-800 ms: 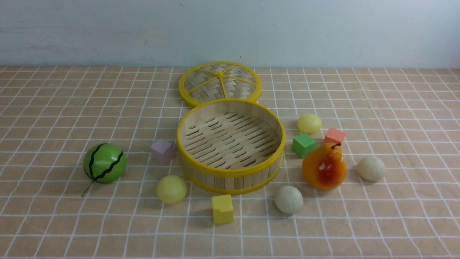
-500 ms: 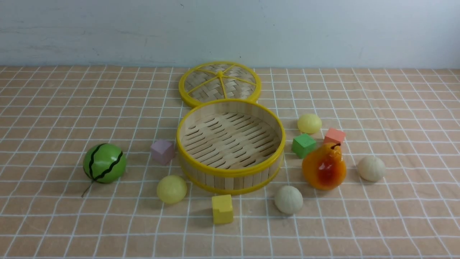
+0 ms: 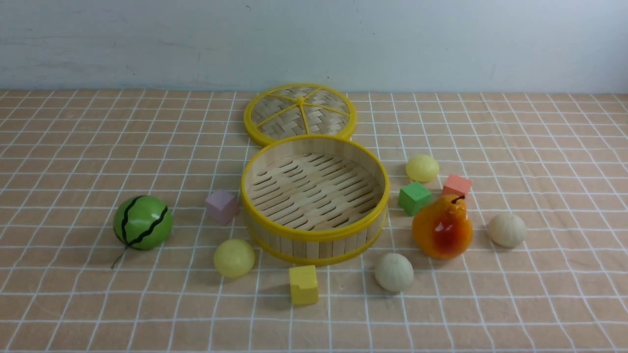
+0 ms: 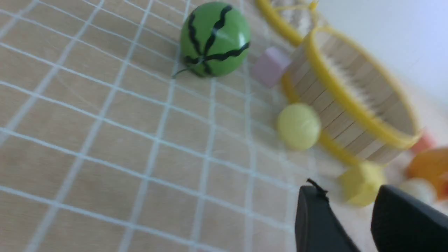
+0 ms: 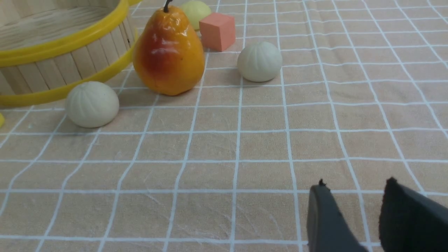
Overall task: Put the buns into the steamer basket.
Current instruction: Use the left arm to grab a steamed stuffed bun
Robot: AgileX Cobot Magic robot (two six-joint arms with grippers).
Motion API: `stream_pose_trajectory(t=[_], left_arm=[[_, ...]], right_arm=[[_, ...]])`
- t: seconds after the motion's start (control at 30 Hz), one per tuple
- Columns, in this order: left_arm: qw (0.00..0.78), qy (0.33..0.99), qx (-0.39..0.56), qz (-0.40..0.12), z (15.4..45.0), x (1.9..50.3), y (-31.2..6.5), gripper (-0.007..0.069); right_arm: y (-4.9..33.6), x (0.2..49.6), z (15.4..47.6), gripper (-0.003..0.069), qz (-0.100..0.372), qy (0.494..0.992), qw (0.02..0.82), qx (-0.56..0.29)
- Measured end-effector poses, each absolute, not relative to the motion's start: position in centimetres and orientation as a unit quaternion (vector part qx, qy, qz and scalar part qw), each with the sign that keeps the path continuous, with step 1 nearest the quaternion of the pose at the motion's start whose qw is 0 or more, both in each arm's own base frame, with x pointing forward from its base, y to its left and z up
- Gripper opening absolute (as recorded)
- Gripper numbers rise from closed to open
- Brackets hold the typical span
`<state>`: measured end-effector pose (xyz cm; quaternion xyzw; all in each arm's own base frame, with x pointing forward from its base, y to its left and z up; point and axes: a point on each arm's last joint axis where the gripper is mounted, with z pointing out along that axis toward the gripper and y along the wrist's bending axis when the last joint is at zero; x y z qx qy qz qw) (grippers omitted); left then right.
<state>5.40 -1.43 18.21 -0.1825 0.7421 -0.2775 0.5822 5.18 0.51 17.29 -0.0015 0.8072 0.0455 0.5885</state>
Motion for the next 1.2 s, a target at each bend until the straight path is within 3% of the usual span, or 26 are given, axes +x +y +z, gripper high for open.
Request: stream_pose_trajectory(t=[0.03,0.13,0.3,0.37,0.5,0.6,0.67,0.8,0.9,1.07,1.2], left_arm=[[0.579,0.709,-0.231,-0.330,18.7,5.5,-1.4,0.0237],[0.572,0.648,-0.302,-0.402,19.5,5.6,-1.2,0.0237],[0.581,0.613,-0.323,-0.426,20.4,5.6,-1.0,0.0205],[0.569,0.644,-0.284,-0.425,21.9,5.1,-1.6,0.0128],[0.552,0.734,-0.165,-0.359,26.5,3.9,-2.6,-0.0013],[0.500,0.802,-0.129,-0.301,28.3,4.5,-2.8,-0.0013],[0.399,0.884,-0.104,-0.222,29.5,6.5,-2.8,-0.0013],[0.273,0.951,-0.078,-0.121,30.2,11.4,-2.4,-0.0013],[0.246,0.960,-0.067,-0.112,29.9,13.9,-2.7,-0.0013],[0.192,0.970,-0.013,-0.150,28.4,19.5,-5.5,-0.0013],[0.173,0.970,0.064,-0.158,27.1,21.7,-9.7,-0.0013]], right_arm=[[0.5,5.2,17.3,0.0241,0.046,0.807,0.588,-0.001],[0.5,5.2,17.3,0.0241,0.046,0.807,0.588,-0.001],[0.5,5.2,17.3,0.0241,0.046,0.807,0.588,-0.001],[0.5,5.2,17.3,0.0241,0.046,0.807,0.588,-0.001],[0.5,5.2,17.3,0.0241,0.046,0.807,0.588,-0.001],[0.5,5.2,17.3,0.0241,0.046,0.807,0.588,-0.001],[0.5,5.2,17.3,0.0241,0.046,0.807,0.588,-0.001],[0.5,5.2,17.3,0.0241,0.045,0.807,0.589,-0.002],[0.5,5.2,17.3,0.0241,0.045,0.807,0.589,-0.002],[0.5,5.2,17.3,0.0241,0.045,0.807,0.588,-0.002],[0.5,5.2,17.3,0.0241,0.045,0.807,0.588,-0.002]])
